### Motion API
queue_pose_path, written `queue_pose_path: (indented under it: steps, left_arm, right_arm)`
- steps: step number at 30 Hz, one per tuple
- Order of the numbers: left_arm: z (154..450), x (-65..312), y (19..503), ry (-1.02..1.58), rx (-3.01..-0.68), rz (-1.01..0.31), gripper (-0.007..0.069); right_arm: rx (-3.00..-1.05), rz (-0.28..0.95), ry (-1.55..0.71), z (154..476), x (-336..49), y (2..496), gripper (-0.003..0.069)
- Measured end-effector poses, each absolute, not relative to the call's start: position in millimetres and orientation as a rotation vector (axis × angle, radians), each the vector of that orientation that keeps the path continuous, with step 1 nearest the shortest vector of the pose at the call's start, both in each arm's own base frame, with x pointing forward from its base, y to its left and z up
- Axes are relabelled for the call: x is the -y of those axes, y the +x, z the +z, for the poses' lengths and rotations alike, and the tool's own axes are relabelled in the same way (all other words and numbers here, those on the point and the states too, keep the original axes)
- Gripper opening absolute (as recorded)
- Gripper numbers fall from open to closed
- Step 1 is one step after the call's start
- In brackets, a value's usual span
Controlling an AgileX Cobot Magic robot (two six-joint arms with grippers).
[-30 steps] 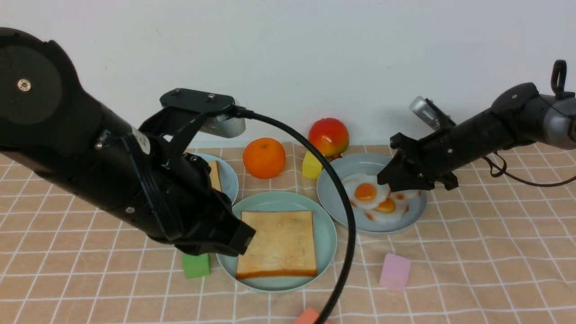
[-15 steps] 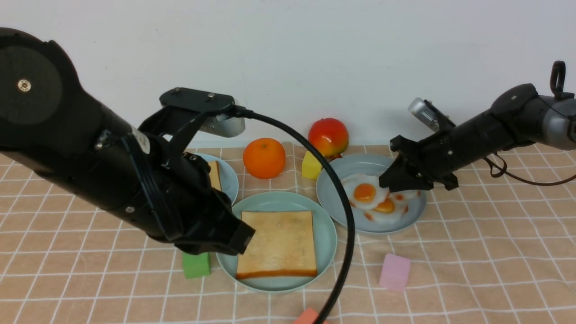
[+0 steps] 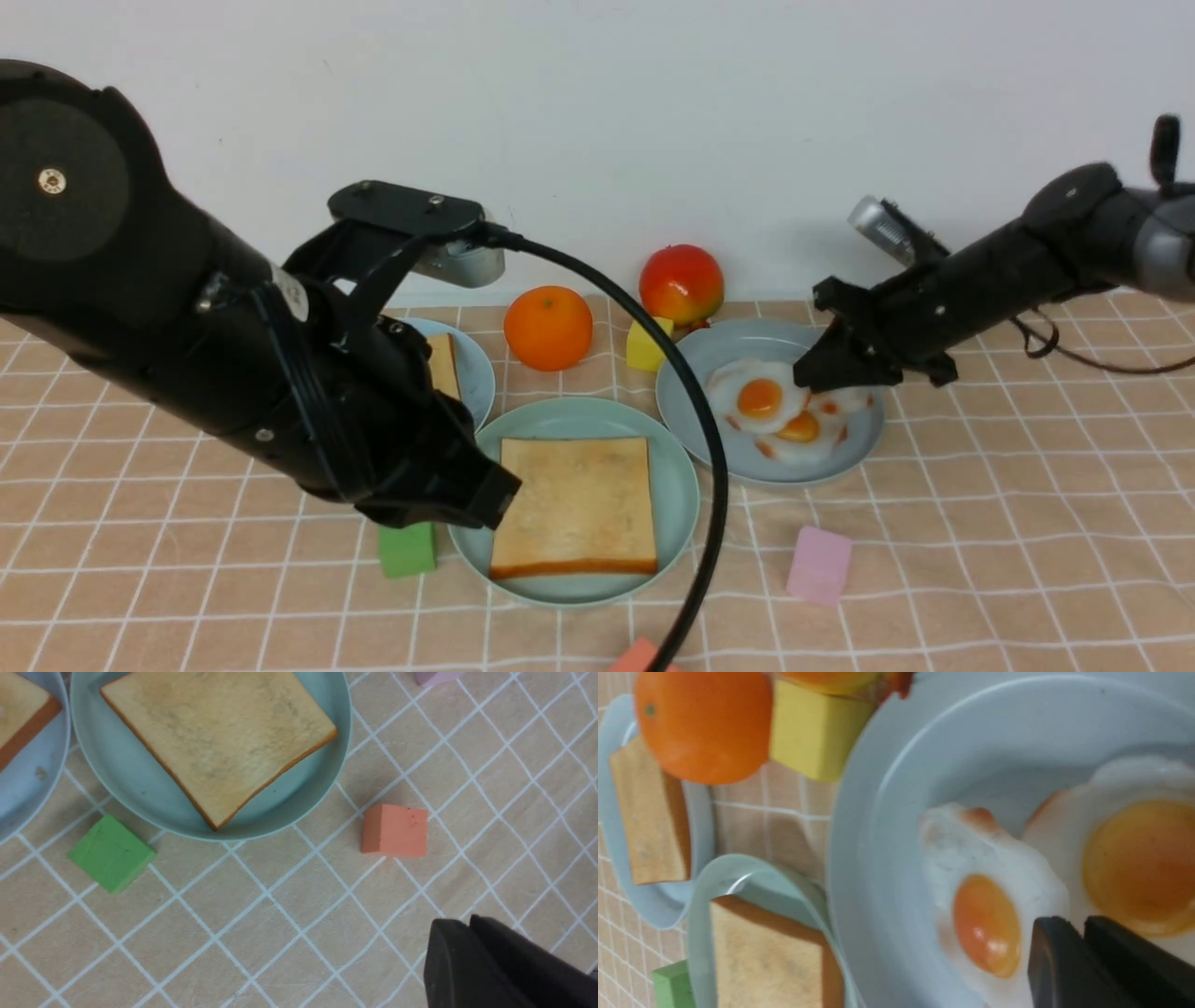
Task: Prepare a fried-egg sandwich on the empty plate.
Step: Use the right arm to grab a fried egg, then use the right arm to place the fried egg on the slice of bread in the middle
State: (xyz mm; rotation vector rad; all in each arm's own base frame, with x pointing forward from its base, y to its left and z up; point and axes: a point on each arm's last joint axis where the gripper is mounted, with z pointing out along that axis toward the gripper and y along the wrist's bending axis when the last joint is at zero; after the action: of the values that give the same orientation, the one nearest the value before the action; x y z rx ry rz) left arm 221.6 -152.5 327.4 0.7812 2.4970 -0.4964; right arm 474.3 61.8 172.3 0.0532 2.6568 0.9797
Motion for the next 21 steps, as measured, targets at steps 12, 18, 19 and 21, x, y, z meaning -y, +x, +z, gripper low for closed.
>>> queue_pose_path:
  steps: [12, 18, 19, 21]
  left_arm:
    - [323.5, 142.2, 224.1, 0.695, -2.569, -0.353, 0.0057]
    - [321.6, 139.7, 222.0, 0.704, -2.607, -0.325, 0.0063]
    - [321.4, 139.2, 221.7, 0.705, -2.613, -0.320, 0.0064]
    - [320.9, 138.6, 221.1, 0.709, -2.621, -0.313, 0.0067]
  right_arm:
    - [-2.603, 1.005, -0.104, 232.0, -77.5, 454.9, 0.0050]
    - [-2.600, 1.111, -0.219, 234.9, -118.6, 445.0, 0.0048]
    - [-2.600, 1.124, -0.263, 235.2, -128.3, 441.9, 0.0046]
    - [-2.602, 1.147, -0.360, 235.5, -153.2, 433.5, 0.0043]
